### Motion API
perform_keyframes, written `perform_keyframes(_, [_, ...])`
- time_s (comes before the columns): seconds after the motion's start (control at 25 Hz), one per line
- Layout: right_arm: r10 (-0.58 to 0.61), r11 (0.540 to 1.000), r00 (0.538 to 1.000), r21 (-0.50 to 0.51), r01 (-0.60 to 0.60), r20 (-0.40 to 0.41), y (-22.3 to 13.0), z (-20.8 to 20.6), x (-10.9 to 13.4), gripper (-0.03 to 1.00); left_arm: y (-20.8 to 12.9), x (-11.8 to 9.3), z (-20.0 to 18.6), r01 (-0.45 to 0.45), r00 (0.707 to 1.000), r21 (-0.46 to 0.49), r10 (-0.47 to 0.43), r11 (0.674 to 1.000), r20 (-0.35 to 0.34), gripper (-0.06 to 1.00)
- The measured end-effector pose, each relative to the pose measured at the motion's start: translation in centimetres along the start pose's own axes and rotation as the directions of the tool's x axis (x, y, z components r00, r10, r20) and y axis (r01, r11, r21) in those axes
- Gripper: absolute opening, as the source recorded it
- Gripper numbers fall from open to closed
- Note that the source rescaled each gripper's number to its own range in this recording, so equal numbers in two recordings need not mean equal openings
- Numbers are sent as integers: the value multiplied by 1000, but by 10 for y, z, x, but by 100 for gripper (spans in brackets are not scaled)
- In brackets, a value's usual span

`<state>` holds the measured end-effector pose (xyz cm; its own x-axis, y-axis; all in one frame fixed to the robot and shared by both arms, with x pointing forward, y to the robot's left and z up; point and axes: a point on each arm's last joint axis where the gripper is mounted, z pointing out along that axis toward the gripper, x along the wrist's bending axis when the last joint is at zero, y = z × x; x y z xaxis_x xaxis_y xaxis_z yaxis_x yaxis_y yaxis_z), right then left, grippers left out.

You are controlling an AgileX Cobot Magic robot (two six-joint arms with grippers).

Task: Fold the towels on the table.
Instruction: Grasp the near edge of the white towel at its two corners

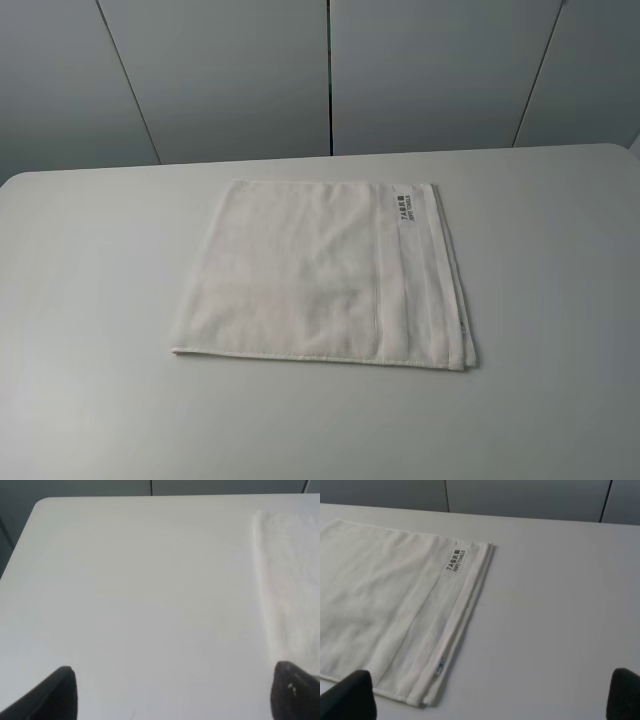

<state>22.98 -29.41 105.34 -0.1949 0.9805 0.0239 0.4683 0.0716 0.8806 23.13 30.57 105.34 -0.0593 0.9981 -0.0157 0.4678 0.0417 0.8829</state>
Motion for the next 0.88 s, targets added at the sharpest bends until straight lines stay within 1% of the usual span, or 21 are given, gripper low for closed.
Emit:
perform_keyframes(0.68, [0, 1000, 1000, 0, 0, 0, 0, 0, 0, 100, 0, 0, 0, 0, 1000, 0, 0, 1000, 0, 100])
perform_keyframes(0.88, [13, 1000, 1000, -1, -13, -22, 0, 0, 2, 100, 0, 0, 0, -3, 1000, 0, 3, 1000, 0, 100])
